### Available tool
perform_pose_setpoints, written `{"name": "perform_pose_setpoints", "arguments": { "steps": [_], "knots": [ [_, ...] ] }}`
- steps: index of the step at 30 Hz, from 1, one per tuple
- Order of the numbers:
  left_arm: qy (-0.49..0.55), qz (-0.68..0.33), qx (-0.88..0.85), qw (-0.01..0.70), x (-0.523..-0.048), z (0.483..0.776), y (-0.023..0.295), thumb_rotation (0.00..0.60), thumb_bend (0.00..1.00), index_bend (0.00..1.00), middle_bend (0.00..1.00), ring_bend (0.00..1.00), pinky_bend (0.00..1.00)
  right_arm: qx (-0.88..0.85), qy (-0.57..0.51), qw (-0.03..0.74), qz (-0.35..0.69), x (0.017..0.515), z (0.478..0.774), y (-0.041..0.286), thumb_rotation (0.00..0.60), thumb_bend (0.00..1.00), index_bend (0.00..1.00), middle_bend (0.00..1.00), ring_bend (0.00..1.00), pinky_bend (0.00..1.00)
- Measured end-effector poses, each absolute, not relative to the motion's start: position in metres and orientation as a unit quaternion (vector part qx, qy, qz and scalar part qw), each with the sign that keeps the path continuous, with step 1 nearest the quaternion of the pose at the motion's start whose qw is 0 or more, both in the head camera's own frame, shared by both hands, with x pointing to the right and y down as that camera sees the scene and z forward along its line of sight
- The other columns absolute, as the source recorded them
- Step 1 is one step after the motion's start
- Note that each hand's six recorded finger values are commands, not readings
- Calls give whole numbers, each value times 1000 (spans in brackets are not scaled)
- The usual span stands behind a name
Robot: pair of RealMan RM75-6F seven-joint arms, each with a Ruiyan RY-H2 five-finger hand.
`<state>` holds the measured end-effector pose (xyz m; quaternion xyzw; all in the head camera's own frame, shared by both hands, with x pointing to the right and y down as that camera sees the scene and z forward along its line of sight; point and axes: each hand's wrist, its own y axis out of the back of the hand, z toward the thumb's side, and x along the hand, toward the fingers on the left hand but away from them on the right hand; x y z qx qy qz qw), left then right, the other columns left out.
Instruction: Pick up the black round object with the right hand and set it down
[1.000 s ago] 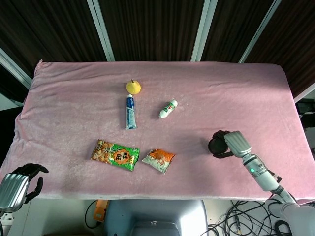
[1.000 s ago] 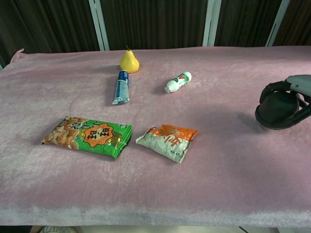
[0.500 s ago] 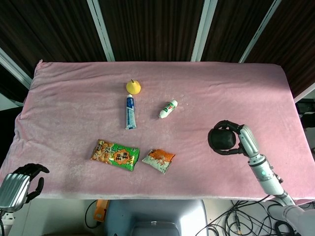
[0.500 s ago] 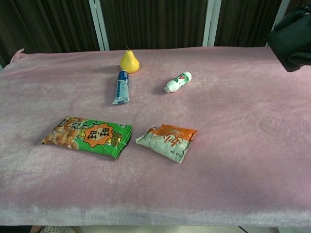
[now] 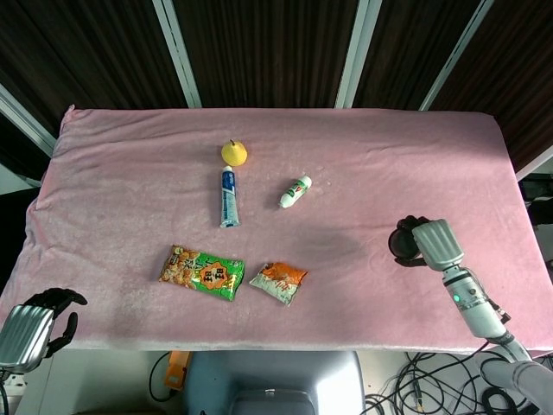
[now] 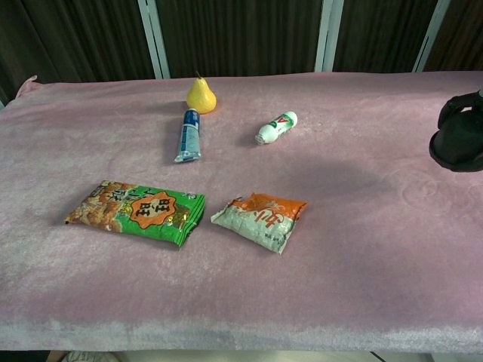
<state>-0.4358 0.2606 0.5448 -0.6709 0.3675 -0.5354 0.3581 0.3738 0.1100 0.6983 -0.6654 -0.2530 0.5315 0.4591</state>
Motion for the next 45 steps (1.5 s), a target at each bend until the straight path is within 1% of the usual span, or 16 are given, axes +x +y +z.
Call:
{"name": "perform_pose_setpoints", "arguments": {
  "steps": [3, 6, 9, 13, 16, 19, 21, 25, 30, 34, 37, 42, 45],
  "knots": [
    [368, -535, -671, 358, -435, 545, 261, 600, 571, 455, 440, 352, 488, -665, -276, 467, 513, 368, 690, 107, 600, 217, 773, 621, 678, 866],
    [368, -534, -671, 359, -436, 545, 260, 600, 572, 455, 440, 352, 488, -682, -332, 454, 467, 359, 677, 103, 600, 217, 772, 621, 678, 866],
    [369, -534, -671, 359, -436, 545, 260, 600, 572, 455, 440, 353, 488, -714, -408, 415, 389, 351, 660, 98, 600, 217, 767, 621, 678, 865],
    [366, -536, -671, 360, -435, 545, 260, 600, 571, 456, 440, 352, 488, -756, -505, 339, 240, 344, 630, 96, 600, 217, 764, 621, 677, 864],
    [363, -535, -673, 360, -434, 546, 261, 600, 571, 456, 440, 352, 488, -769, -543, 303, 146, 343, 611, 97, 600, 217, 764, 621, 677, 864],
    [363, -535, -673, 359, -434, 546, 261, 600, 572, 455, 440, 352, 488, -775, -552, 286, 110, 345, 605, 98, 600, 217, 764, 621, 677, 864],
    [363, -536, -672, 358, -434, 546, 261, 600, 571, 456, 440, 352, 488, -777, -549, 285, 115, 346, 608, 98, 600, 217, 764, 621, 677, 864],
    [362, -537, -673, 358, -434, 547, 261, 600, 572, 455, 440, 352, 489, -776, -517, 310, 185, 348, 624, 98, 600, 217, 764, 621, 674, 864],
    [362, -538, -673, 356, -435, 547, 261, 600, 572, 455, 440, 352, 489, -755, -422, 387, 321, 351, 656, 100, 600, 217, 760, 621, 659, 860],
    [363, -537, -673, 357, -435, 547, 260, 600, 572, 455, 440, 352, 489, -722, -323, 448, 417, 353, 686, 103, 600, 217, 756, 621, 649, 849],
    [363, -538, -673, 356, -435, 547, 260, 600, 572, 455, 440, 352, 488, -714, -272, 460, 453, 352, 703, 105, 600, 217, 742, 621, 625, 811],
    [365, -535, -673, 356, -435, 546, 260, 600, 572, 454, 440, 352, 489, -722, -224, 444, 481, 348, 726, 108, 600, 217, 729, 610, 557, 738],
    [367, -535, -673, 356, -436, 546, 260, 600, 572, 454, 440, 352, 489, -722, -194, 440, 498, 345, 739, 111, 600, 217, 713, 542, 462, 657]
  ]
}}
